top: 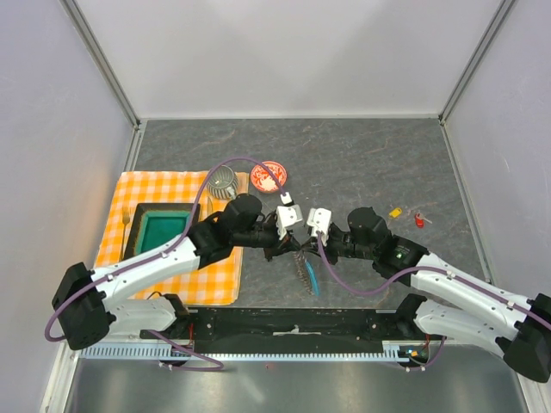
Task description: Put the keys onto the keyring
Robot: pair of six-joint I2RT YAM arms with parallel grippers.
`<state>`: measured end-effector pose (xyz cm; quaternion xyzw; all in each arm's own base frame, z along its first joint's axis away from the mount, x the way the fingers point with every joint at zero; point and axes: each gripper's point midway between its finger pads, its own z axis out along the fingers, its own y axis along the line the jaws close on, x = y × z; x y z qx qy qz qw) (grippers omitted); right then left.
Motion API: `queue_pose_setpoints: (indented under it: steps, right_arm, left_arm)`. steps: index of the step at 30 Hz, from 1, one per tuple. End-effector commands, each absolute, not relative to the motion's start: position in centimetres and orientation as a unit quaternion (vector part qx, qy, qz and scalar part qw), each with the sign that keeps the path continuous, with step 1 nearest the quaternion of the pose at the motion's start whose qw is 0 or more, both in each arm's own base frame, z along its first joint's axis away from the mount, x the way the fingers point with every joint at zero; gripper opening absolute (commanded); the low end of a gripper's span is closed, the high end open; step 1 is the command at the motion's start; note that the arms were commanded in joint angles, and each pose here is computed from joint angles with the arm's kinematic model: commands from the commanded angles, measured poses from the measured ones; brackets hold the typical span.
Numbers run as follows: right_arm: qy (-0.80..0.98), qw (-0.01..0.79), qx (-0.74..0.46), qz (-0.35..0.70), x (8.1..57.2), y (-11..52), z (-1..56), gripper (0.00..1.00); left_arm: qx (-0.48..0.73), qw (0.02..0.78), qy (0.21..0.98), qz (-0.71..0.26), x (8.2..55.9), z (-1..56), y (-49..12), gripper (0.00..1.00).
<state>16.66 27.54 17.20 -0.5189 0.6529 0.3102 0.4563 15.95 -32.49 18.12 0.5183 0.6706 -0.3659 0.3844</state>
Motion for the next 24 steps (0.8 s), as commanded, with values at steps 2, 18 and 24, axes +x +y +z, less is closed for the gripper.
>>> queue_pose_setpoints:
  steps: [2, 18, 24]
  right_arm:
    - [0.642, 0.517, -0.473, 0.309, 17.8, 27.5, 21.1, 0.3]
    - [0.679, 0.483, -0.429, 0.35, 15.9, 26.6, 18.8, 0.36]
    - [0.696, 0.454, -0.405, 0.382, 14.2, 26.3, 17.7, 0.36]
  left_arm:
    - [0.505, 0.444, 0.637, -0.377, 16.4, 19.0, -32.8, 0.02]
    - [0.413, 0.569, 0.568, -0.428, 16.2, 20.0, -31.5, 0.02]
    - [0.406, 0.582, 0.561, -0.427, 16.5, 20.4, -31.4, 0.02]
